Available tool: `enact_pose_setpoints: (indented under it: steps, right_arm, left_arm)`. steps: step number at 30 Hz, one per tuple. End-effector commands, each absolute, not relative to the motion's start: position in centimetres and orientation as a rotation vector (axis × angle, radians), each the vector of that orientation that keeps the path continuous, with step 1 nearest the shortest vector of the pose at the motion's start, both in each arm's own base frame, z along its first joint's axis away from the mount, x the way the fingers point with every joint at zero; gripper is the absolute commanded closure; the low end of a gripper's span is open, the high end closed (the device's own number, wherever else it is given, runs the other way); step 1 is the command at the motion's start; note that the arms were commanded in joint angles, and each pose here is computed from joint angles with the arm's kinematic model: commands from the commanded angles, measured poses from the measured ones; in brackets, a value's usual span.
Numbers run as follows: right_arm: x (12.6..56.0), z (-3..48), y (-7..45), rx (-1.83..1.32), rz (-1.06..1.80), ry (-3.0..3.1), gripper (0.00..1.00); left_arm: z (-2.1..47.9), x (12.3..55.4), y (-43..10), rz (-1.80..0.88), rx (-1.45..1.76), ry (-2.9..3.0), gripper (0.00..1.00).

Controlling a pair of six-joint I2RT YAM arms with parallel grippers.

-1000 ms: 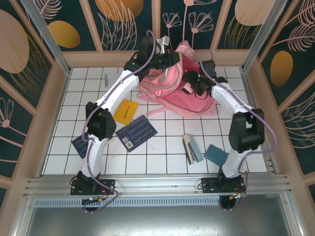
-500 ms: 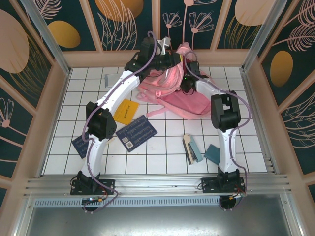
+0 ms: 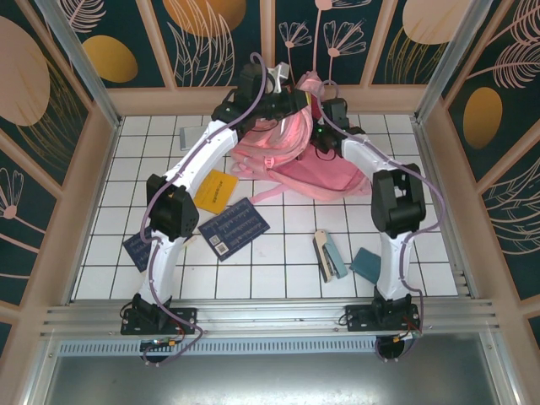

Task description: Pack books, pencil case, and school supplies into a backpack

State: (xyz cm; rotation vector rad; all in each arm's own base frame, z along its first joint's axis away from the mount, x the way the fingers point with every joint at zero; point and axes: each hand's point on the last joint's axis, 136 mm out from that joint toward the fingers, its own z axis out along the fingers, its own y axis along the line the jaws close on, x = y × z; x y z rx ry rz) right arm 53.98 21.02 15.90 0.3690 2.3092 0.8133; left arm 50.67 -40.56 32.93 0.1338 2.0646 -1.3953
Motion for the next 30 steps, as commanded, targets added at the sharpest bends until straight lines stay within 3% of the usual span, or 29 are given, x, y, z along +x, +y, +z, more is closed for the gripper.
enact_pose_setpoints:
  steps: [1, 7, 11, 17, 21, 27, 30]
  right_arm:
    - [51.6, 19.5, 19.7, 0.296, 0.798, 2.244, 0.04]
    - [45.8, 22.9, 17.3, 0.301, 0.759, 2.186, 0.07]
    - [40.1, 22.3, 16.5, 0.294, 0.723, 2.216, 0.12]
    - [30.4, 18.2, 15.7, 0.153, 0.575, 2.345, 0.12]
    - [25.4, 15.6, 16.4, 0.036, 0.648, 2.48, 0.09]
    - [20.0, 12.4, 17.9, -0.014, 0.535, 2.712, 0.04]
    - [18.7, 9.7, 16.9, 0.071, 0.334, 2.846, 0.01]
  left_arm:
    - [38.2, 50.5, -39.8, -1.424, 0.187, 1.893, 1.0]
    - [37.6, 50.6, -39.0, -1.391, 0.175, 1.91, 1.0]
    - [37.4, 50.3, -38.7, -1.376, 0.182, 1.918, 1.0]
    - [37.2, 50.0, -38.4, -1.34, 0.208, 1.933, 1.0]
    - [36.6, 49.9, -38.5, -1.33, 0.222, 1.951, 1.0]
    - [36.4, 49.7, -38.6, -1.335, 0.23, 1.962, 1.0]
    - [36.4, 49.5, -38.5, -1.336, 0.236, 1.964, 1.0]
